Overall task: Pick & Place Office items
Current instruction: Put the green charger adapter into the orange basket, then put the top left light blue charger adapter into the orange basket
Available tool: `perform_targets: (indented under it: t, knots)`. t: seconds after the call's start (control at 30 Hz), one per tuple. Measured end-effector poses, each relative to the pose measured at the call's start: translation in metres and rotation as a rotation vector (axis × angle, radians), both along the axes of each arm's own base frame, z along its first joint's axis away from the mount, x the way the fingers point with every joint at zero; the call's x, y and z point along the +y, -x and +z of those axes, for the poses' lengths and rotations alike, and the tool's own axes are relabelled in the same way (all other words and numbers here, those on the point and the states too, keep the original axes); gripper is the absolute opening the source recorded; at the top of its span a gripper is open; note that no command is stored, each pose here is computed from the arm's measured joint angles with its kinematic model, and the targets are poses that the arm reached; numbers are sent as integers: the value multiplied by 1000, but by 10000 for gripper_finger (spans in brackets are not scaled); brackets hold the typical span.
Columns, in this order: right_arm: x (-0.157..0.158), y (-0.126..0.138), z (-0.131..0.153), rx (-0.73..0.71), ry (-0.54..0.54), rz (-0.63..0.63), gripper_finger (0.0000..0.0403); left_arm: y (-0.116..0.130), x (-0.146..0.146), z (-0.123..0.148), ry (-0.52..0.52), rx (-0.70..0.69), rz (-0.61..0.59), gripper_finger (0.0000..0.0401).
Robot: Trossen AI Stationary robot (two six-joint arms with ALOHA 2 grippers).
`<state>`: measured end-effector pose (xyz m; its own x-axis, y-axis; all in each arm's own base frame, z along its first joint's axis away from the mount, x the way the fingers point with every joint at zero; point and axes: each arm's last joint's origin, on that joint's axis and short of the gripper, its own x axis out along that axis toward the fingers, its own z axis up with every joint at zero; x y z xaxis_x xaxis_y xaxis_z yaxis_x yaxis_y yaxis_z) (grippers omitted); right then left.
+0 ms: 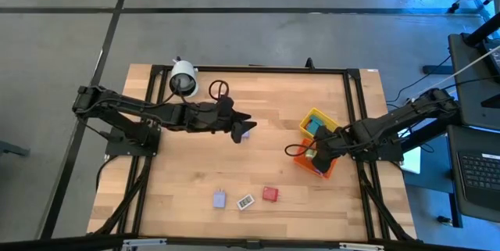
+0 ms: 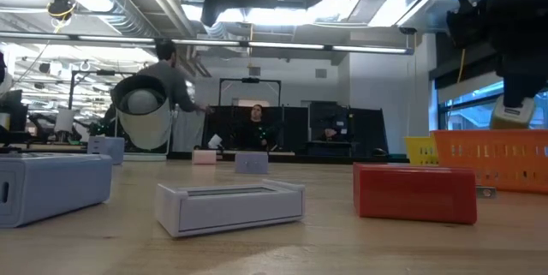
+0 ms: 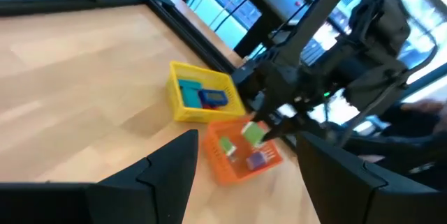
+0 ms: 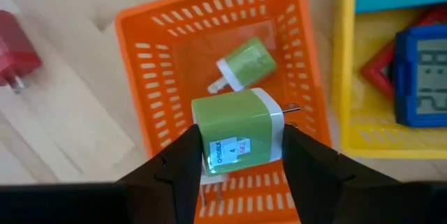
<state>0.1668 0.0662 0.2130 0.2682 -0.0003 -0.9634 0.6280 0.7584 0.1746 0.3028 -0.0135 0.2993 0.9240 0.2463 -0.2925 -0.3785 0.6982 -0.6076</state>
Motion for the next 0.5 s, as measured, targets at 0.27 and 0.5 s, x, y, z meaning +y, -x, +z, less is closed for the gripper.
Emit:
perform_targets:
  t: [0.27, 0.5]
  knots:
    - [1, -1, 0, 2, -14, 12, 217, 7, 1, -16, -47, 191, -9, 237]
    - [1, -2, 0, -10, -19, 15, 278, 15, 1, -29, -59, 351, -13, 237]
